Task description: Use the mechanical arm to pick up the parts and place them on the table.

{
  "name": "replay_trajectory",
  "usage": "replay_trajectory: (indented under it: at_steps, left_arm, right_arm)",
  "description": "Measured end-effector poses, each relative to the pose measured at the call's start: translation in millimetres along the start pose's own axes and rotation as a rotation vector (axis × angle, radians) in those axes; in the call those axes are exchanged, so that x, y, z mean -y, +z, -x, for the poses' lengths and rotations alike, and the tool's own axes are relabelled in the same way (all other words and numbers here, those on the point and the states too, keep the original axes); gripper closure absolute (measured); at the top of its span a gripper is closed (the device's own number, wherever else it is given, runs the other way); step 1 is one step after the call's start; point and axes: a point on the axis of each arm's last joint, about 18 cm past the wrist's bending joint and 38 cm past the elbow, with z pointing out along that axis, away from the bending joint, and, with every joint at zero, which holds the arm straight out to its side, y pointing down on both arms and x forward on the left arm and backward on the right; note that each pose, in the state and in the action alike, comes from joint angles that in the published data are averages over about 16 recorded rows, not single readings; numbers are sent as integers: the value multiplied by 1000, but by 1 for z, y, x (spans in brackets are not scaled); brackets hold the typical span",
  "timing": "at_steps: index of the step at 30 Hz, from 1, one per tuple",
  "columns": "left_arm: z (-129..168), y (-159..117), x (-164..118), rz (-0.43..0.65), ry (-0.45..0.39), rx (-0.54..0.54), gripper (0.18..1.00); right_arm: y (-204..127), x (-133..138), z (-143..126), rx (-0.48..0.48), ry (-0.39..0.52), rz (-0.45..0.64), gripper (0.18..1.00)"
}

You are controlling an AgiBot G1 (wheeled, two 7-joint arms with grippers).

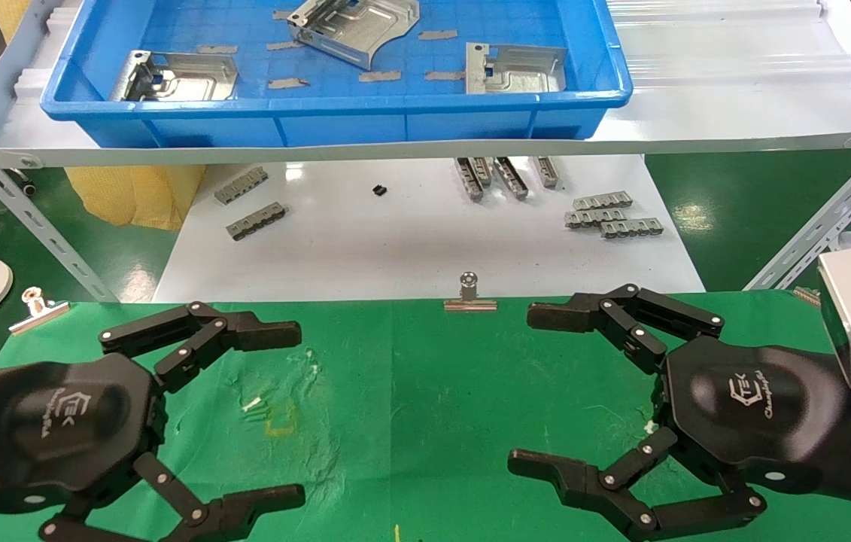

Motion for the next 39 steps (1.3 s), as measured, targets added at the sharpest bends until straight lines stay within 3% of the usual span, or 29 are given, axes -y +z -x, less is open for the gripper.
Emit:
replay_trajectory:
  at_steps: [25, 31, 39]
  left_arm:
    - [0, 0, 0, 0, 0, 0, 184]
    - [0, 0, 0, 0, 0, 0, 184]
    - [0, 0, 0, 0, 0, 0, 184]
  right_arm:
    - [0, 0, 0, 0, 0, 0, 197]
    - [0, 0, 0, 0, 0, 0, 242]
    - [0, 0, 0, 0, 0, 0, 367]
